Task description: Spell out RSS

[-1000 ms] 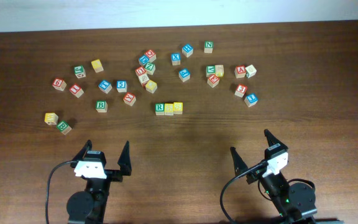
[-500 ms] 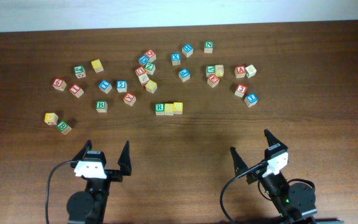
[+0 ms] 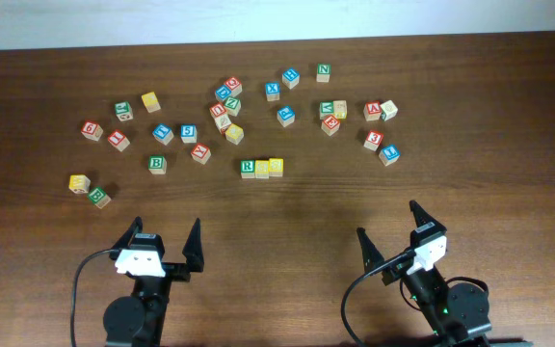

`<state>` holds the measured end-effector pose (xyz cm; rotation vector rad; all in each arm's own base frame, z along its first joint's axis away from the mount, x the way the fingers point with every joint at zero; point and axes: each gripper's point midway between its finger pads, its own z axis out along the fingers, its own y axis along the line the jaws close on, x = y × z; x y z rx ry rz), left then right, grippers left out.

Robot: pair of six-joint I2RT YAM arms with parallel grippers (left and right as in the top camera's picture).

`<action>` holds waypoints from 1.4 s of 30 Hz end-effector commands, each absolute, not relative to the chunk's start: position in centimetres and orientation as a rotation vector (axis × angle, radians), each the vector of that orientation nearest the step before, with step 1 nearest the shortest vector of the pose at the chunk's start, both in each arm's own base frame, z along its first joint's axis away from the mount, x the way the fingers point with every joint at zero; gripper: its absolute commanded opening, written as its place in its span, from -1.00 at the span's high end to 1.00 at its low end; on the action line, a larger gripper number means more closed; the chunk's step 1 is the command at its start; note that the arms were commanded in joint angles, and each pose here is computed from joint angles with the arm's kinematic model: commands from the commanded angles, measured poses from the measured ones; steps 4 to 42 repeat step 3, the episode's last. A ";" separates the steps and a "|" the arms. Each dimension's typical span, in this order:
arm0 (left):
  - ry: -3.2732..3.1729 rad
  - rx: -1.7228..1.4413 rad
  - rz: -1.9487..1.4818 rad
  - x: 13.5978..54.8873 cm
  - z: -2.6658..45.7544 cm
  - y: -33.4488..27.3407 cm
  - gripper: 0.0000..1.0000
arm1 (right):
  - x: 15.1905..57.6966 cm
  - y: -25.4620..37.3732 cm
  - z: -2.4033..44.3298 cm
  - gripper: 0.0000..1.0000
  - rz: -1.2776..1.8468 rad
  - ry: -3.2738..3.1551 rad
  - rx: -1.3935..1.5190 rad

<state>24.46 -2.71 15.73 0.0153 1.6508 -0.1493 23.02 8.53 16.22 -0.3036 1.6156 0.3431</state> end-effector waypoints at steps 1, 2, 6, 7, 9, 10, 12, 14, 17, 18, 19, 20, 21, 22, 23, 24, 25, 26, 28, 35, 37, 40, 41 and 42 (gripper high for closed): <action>1.652 0.036 -0.145 24.4 15.6 -2.9 -0.98 | 23.0 8.5 16.0 -0.96 0.350 1.615 -0.293; 1.652 0.036 -0.145 24.4 15.6 -2.9 -0.98 | 23.0 8.5 16.0 -0.96 0.350 1.615 -0.293; 1.652 0.036 -0.145 24.4 15.6 -2.9 -0.98 | 23.0 8.5 16.0 -0.96 0.350 1.615 -0.293; 1.652 0.036 -0.145 24.4 15.6 -2.9 -0.98 | 23.0 8.5 16.0 -0.96 0.350 1.615 -0.293; 1.652 0.036 -0.145 24.4 15.6 -2.9 -0.98 | 23.0 8.5 16.0 -0.96 0.350 1.615 -0.293; 1.652 0.036 -0.145 24.4 15.6 -2.9 -0.98 | 23.0 8.5 16.0 -0.96 0.350 1.615 -0.293; 1.652 0.036 -0.145 24.4 15.6 -2.9 -0.98 | 23.0 8.5 16.0 -0.96 0.350 1.615 -0.293; 1.652 0.036 -0.145 24.4 15.6 -2.9 -0.98 | 23.0 8.5 16.0 -0.96 0.350 1.615 -0.293; 1.652 0.036 -0.145 24.4 15.6 -2.9 -0.98 | 23.0 8.5 16.0 -0.96 0.350 1.615 -0.293; 1.652 0.036 -0.145 24.4 15.6 -2.9 -0.98 | 23.0 8.5 16.0 -0.96 0.350 1.615 -0.293; 1.652 0.036 -0.145 24.4 15.6 -2.9 -0.98 | 23.0 8.5 16.0 -0.96 0.350 1.615 -0.293; 1.652 0.036 -0.145 24.4 15.6 -2.9 -0.98 | 23.0 8.5 16.0 -0.96 0.350 1.615 -0.293; 1.652 0.036 -0.145 24.4 15.6 -2.9 -0.98 | 23.0 8.5 16.0 -0.96 0.350 1.615 -0.293; 1.652 0.036 -0.145 24.4 15.6 -2.9 -0.98 | 23.0 8.5 16.0 -0.96 0.350 1.615 -0.293; 1.652 0.036 -0.145 24.4 15.6 -2.9 -0.98 | 23.0 8.5 16.0 -0.96 0.350 1.615 -0.293; 1.652 0.036 -0.145 24.4 15.6 -2.9 -0.98 | 23.0 8.5 16.0 -0.96 0.350 1.615 -0.293; 1.652 0.036 -0.145 24.4 15.6 -2.9 -0.98 | 23.0 8.5 16.0 -0.96 0.350 1.615 -0.293; 1.652 0.036 -0.145 24.4 15.6 -2.9 -0.98 | 23.0 8.5 16.0 -0.96 0.350 1.615 -0.293; 1.652 0.036 -0.145 24.4 15.6 -2.9 -0.98 | 23.0 8.5 16.0 -0.96 0.350 1.615 -0.293; 1.652 0.036 -0.145 24.4 15.6 -2.9 -0.98 | 23.0 8.5 16.0 -0.96 0.350 1.615 -0.293; 1.652 0.036 -0.145 24.4 15.6 -2.9 -0.98 | 23.0 8.5 16.0 -0.96 0.350 1.615 -0.293; 1.652 0.036 -0.145 24.4 15.6 -2.9 -0.98 | 23.0 8.5 16.0 -0.96 0.350 1.615 -0.293; 1.652 0.036 -0.145 24.4 15.6 -2.9 -0.98 | 23.0 8.5 16.0 -0.96 0.350 1.615 -0.293; 1.652 0.036 -0.145 24.4 15.6 -2.9 -0.98 | 23.0 8.5 16.0 -0.96 0.350 1.615 -0.293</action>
